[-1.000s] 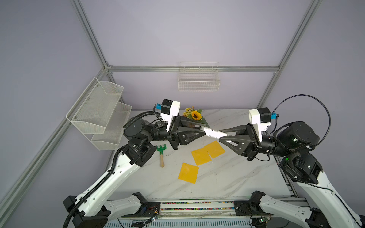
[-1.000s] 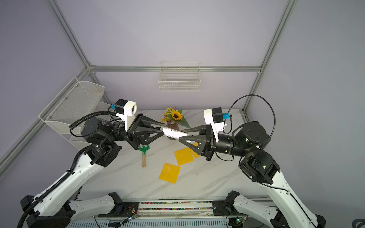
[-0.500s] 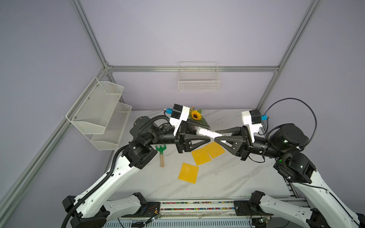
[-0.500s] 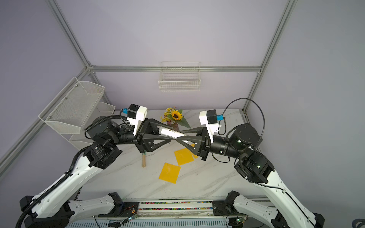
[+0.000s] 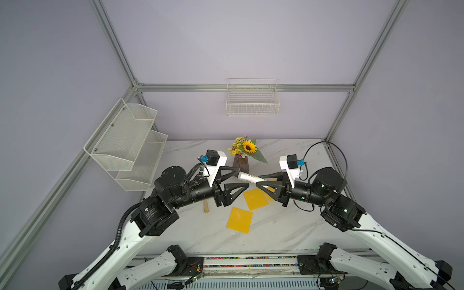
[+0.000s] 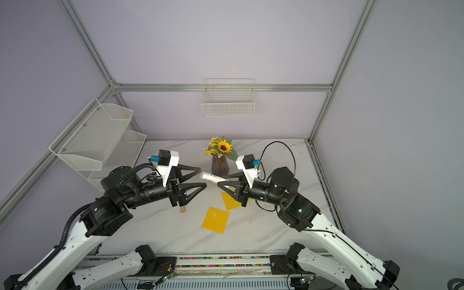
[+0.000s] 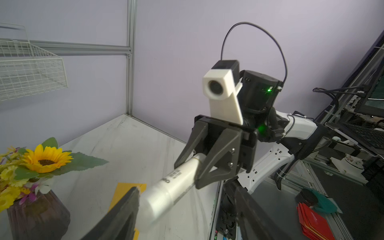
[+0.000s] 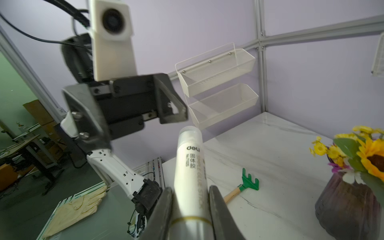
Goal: Seal the envelope with a glue stick
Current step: Place the glue stick at the center of the board.
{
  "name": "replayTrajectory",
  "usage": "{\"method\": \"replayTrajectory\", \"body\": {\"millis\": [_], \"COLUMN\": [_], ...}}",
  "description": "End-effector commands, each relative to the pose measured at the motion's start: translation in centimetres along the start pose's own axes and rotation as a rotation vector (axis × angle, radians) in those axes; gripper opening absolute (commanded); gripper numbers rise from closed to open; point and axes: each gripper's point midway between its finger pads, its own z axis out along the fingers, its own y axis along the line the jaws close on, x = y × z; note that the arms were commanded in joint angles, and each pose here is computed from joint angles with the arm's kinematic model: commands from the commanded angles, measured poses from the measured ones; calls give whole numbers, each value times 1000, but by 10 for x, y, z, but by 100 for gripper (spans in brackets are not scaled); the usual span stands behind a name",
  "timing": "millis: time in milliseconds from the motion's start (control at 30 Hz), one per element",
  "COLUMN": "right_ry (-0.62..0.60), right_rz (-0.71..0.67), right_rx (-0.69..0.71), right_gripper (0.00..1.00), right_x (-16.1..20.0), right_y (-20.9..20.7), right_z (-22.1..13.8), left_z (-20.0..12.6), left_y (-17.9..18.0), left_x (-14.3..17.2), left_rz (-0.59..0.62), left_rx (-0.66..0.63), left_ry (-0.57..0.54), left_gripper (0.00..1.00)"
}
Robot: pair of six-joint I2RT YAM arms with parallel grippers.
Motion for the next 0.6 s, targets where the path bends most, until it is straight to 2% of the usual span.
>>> {"method": "replayTrajectory", "body": {"millis": [0, 100, 267, 367, 567], "right_ry": [-18, -11, 66, 131, 184], "right_rz": [-29, -36, -40, -53, -52], "right_rx": [78, 82, 116, 130, 153], "right_gripper": [0, 0, 0, 0, 0], "right_x": [43, 79, 144, 187, 241], "right_y": [-41, -59, -86, -96, -119], "right_z": [23, 39, 68, 90, 121], "left_z": [-18, -23, -25, -24, -23], "left_y": [10, 23, 38, 43, 47], "left_x": [-13, -3, 16, 25, 37], "left_rz": [6, -38, -110, -151, -206], "left_rx": [-97, -163, -229, -240, -244], "left_ry": [-83, -99, -98, -98, -102], "left_gripper": [73, 73, 73, 72, 72]}}
